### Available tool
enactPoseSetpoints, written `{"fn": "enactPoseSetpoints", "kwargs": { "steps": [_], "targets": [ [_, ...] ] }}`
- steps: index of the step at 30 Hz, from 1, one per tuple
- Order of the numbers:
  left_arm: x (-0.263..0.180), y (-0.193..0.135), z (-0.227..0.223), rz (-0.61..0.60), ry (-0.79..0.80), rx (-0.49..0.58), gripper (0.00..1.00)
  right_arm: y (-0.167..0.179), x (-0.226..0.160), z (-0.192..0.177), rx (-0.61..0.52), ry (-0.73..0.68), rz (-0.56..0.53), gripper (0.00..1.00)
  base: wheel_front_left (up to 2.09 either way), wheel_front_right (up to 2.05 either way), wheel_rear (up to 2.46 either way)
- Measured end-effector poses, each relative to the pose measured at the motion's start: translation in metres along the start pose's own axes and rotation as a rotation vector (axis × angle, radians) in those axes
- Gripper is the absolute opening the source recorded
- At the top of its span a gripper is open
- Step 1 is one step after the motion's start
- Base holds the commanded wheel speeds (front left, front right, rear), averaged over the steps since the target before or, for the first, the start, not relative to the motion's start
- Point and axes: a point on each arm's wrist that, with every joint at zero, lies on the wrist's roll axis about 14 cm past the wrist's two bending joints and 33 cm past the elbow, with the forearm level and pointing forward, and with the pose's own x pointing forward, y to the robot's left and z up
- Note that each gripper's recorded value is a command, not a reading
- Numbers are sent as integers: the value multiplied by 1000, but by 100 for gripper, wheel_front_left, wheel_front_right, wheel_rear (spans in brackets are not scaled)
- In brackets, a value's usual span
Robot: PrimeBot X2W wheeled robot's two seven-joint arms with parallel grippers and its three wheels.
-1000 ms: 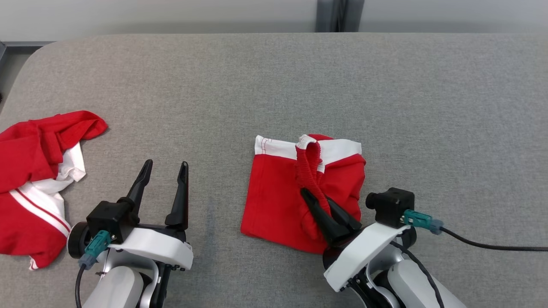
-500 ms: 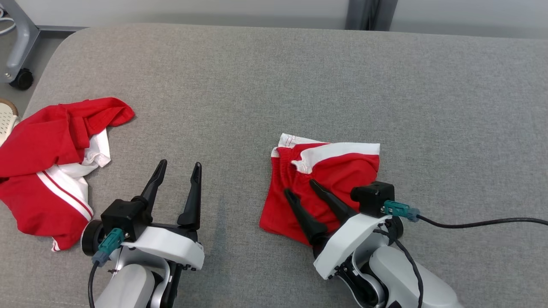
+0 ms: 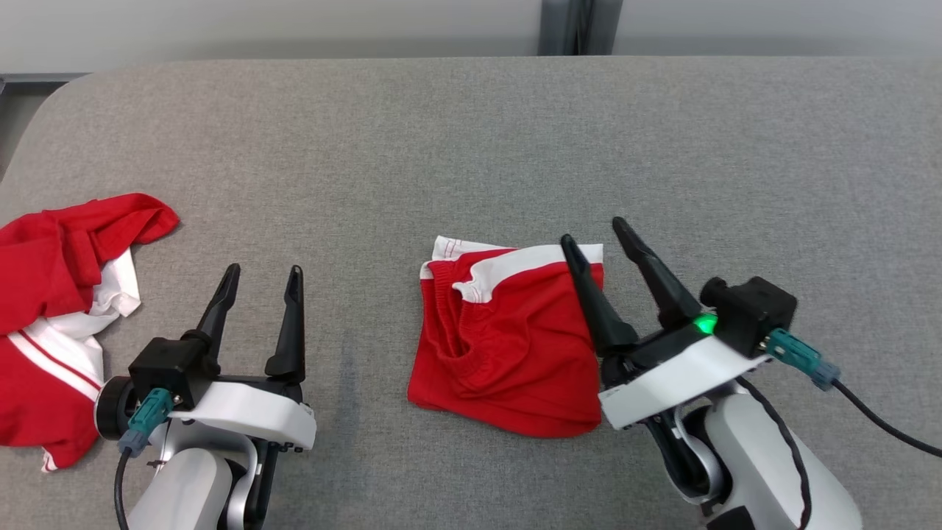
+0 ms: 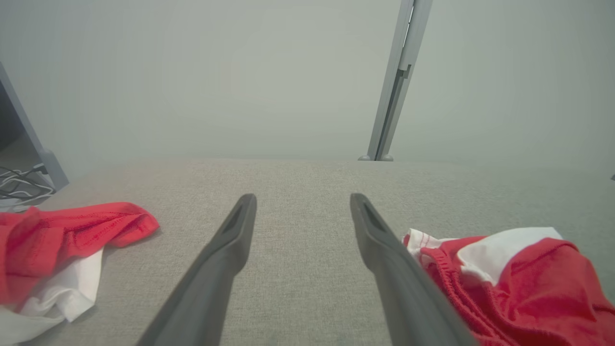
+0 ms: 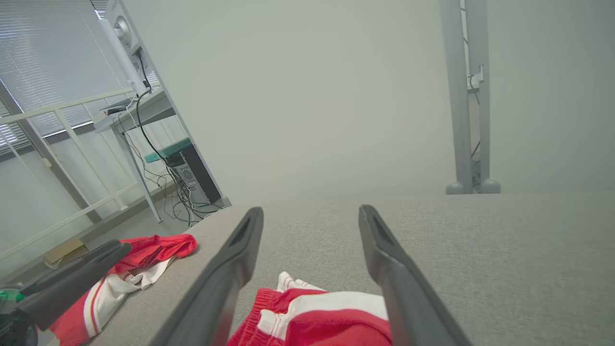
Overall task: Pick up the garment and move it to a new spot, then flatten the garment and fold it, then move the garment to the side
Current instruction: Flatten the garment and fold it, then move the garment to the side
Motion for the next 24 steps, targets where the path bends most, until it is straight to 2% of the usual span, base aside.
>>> {"fn": "enactPoseSetpoints", "kwargs": {
  "steps": [5, 12, 18, 24],
  "targets": [
    [-1, 0, 4, 0, -12, 11, 100, -51, -34, 19, -90, -42, -173, 100, 0, 0, 0],
    [-11, 4, 9, 17, -17, 18, 100, -87, -83, 24, -162, -28, -325, 100, 0, 0, 0],
    [-19, 5, 6, 24, 4, 11, 100, -94, -109, 14, -172, 9, -384, 100, 0, 0, 0],
    [-22, 3, 6, 22, 8, 10, 100, -94, -112, 14, -171, 10, -391, 100, 0, 0, 0]
  ]
}}
